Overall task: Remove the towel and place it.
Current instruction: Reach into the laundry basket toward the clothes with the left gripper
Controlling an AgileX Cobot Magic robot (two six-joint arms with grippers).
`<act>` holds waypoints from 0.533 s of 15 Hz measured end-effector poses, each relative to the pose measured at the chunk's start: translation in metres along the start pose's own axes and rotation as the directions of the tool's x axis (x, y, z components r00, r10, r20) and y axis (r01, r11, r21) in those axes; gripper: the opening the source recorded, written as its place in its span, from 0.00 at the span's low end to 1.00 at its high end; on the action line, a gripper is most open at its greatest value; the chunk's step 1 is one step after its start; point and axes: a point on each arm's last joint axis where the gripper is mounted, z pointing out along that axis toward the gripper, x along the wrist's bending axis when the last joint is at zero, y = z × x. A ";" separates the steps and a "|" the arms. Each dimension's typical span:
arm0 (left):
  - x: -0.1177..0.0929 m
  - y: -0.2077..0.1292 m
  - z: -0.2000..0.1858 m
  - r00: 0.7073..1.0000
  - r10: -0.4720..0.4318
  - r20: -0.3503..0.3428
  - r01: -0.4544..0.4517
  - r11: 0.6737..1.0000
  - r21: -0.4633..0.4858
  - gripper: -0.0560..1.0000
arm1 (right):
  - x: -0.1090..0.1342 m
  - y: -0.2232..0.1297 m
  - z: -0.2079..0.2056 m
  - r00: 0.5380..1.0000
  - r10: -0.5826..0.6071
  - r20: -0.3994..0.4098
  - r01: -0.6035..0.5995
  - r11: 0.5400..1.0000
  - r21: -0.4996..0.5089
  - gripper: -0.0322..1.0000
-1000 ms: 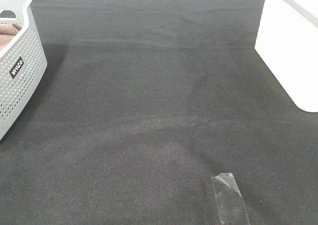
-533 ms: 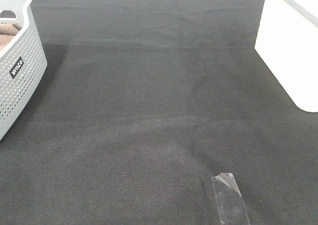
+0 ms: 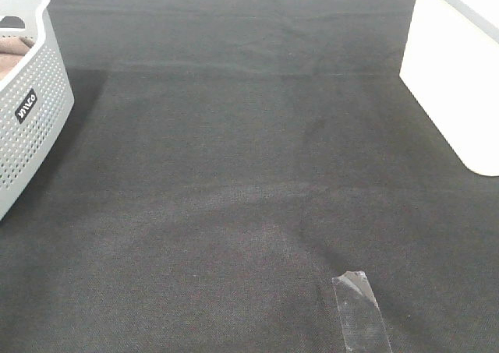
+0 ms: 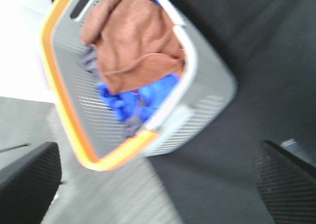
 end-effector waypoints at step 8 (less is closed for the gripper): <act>0.091 0.044 0.180 0.912 0.389 0.129 -0.407 0.824 0.394 0.99 | 0.000 0.000 0.000 1.000 0.000 0.000 0.000 1.000 0.000 0.76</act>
